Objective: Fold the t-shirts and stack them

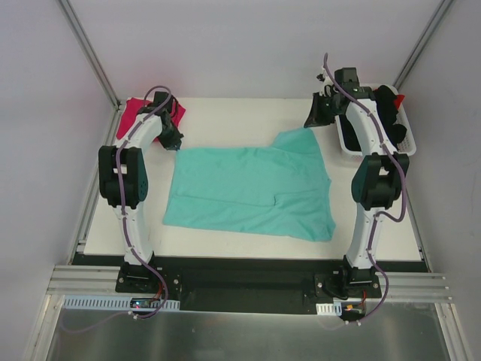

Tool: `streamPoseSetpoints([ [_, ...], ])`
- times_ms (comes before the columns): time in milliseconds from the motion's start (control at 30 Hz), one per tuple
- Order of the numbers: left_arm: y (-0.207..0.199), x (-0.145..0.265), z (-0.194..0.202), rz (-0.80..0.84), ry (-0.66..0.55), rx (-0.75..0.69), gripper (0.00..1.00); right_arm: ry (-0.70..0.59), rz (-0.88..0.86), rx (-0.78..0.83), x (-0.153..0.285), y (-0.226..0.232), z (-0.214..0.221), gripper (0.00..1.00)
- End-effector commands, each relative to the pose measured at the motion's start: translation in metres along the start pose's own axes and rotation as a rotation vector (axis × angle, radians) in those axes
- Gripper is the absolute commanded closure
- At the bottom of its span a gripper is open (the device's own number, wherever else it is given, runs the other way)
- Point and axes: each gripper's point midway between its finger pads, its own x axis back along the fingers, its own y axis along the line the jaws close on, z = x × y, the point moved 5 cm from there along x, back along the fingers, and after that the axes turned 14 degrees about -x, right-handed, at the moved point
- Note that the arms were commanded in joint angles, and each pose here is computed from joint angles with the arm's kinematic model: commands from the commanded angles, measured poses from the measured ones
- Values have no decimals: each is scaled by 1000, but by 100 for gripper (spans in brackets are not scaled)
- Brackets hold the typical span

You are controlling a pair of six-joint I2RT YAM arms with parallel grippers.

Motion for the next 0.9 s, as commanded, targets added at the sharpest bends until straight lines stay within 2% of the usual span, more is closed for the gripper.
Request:
streamPoseSetpoints([
  [0,5,27,4,-3,-27,-20,100,-78,-41,35,41,24,-3,99],
  [867,27,63,51,2,-8,-4,100,53,59,3,90,21,107,99],
])
